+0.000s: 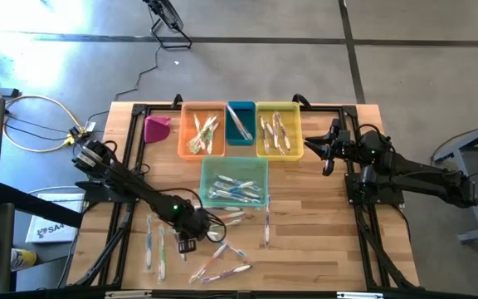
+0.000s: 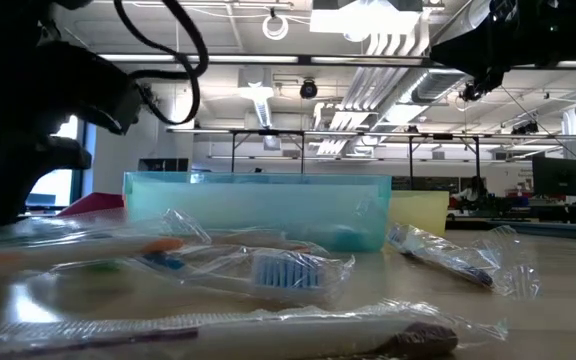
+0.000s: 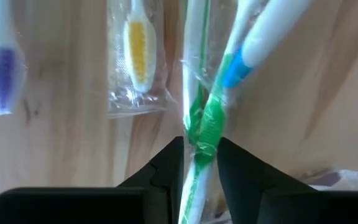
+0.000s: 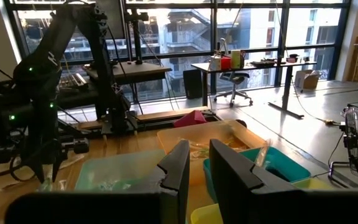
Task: Pick & Place Toothbrushes
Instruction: Put the green toothbrush into the orange bin
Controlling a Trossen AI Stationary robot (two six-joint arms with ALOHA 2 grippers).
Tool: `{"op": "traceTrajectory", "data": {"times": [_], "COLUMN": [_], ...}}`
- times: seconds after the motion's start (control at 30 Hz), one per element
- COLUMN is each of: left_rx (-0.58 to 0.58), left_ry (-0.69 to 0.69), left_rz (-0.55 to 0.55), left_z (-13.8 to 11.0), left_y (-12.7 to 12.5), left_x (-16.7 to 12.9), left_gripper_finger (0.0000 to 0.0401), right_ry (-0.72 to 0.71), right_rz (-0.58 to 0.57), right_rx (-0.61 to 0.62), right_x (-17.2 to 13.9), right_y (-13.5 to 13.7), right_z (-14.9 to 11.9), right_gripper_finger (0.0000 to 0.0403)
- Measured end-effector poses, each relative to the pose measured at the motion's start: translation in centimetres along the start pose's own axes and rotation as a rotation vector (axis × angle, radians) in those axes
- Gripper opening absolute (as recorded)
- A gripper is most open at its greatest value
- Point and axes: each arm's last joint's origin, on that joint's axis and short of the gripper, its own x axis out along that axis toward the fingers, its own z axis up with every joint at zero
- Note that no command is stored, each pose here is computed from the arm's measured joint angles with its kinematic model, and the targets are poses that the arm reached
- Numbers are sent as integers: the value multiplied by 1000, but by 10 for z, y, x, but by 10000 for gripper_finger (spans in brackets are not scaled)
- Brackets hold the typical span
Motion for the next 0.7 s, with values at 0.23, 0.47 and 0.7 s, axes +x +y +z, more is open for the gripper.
{"op": "traceTrajectory", "data": {"times": [0.23, 0.47, 0.7], "left_rx": [-4, -2, 13], "left_ry": [30, 36, 41], "left_rz": [7, 4, 3], "left_z": [1, 1, 0], "left_y": [0, 0, 0], "left_x": [10, 10, 11], "left_gripper_finger": [90, 71, 25], "right_ry": [1, 4, 4], "right_rz": [0, 0, 0], "right_rx": [0, 17, 18], "right_x": [0, 1, 1], "right_y": [0, 0, 0], "right_z": [0, 0, 0], "right_gripper_finger": [55, 55, 55]}}
